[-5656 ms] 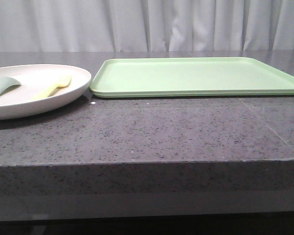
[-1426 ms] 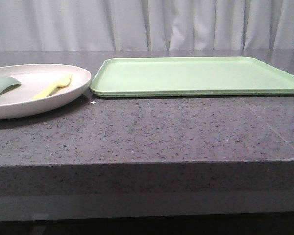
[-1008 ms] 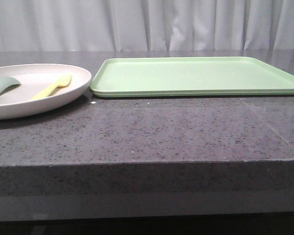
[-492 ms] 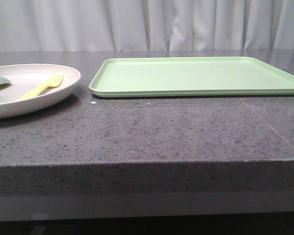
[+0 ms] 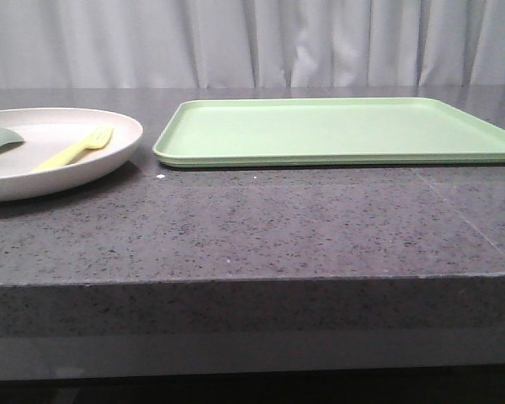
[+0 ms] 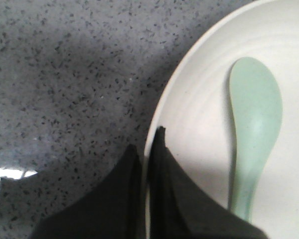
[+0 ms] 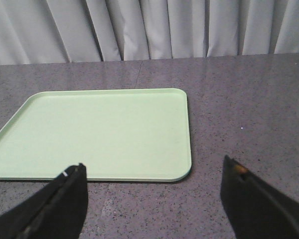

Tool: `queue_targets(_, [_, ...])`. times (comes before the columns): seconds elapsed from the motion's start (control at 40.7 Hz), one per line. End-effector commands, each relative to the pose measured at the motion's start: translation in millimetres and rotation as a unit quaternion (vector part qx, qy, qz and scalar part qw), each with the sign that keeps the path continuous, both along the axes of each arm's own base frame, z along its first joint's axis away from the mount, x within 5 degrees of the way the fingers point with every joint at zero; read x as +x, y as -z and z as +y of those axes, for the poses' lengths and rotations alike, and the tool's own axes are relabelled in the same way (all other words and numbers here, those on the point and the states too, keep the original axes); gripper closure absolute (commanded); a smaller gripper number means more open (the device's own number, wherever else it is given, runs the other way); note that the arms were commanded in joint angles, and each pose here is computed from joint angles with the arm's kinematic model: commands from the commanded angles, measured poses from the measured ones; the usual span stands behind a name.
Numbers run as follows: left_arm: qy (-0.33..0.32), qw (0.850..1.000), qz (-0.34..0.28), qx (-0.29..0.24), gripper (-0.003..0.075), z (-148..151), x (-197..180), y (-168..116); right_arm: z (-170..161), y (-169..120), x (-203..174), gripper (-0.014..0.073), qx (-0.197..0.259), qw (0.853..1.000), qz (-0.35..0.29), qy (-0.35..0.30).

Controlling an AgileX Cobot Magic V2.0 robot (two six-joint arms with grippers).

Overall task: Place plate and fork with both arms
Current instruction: 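Grip the plate rim with the left gripper and lift it over the tray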

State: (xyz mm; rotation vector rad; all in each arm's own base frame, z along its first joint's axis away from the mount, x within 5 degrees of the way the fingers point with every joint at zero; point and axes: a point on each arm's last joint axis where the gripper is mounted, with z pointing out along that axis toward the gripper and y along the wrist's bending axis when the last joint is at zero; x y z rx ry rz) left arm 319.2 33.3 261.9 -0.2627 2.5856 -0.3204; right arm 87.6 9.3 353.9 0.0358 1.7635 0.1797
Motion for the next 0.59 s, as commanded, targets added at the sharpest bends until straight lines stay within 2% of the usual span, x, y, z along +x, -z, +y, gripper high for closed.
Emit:
queue_targets(0.0, [-0.014,0.997,-0.065,-0.043,0.0738,8,1,-25,-2,-17,1,0.0019,-0.003,0.999,-0.049,0.011])
queue_targets(0.221, [-0.028,0.991,-0.086,-0.099,0.0738,26,1,-51,-2,-17,1,0.0019,-0.003,0.999,-0.049,0.011])
queue_targets(0.418, [-0.014,0.984,-0.12,-0.13,0.0738,20,7,-78,-2,-17,1,0.0019,-0.003,0.999,-0.049,0.011])
queue_targets(0.566, [-0.004,0.98,-0.141,-0.138,0.0738,1,15,-92,-2,-17,1,0.0019,-0.003,0.999,-0.049,0.011])
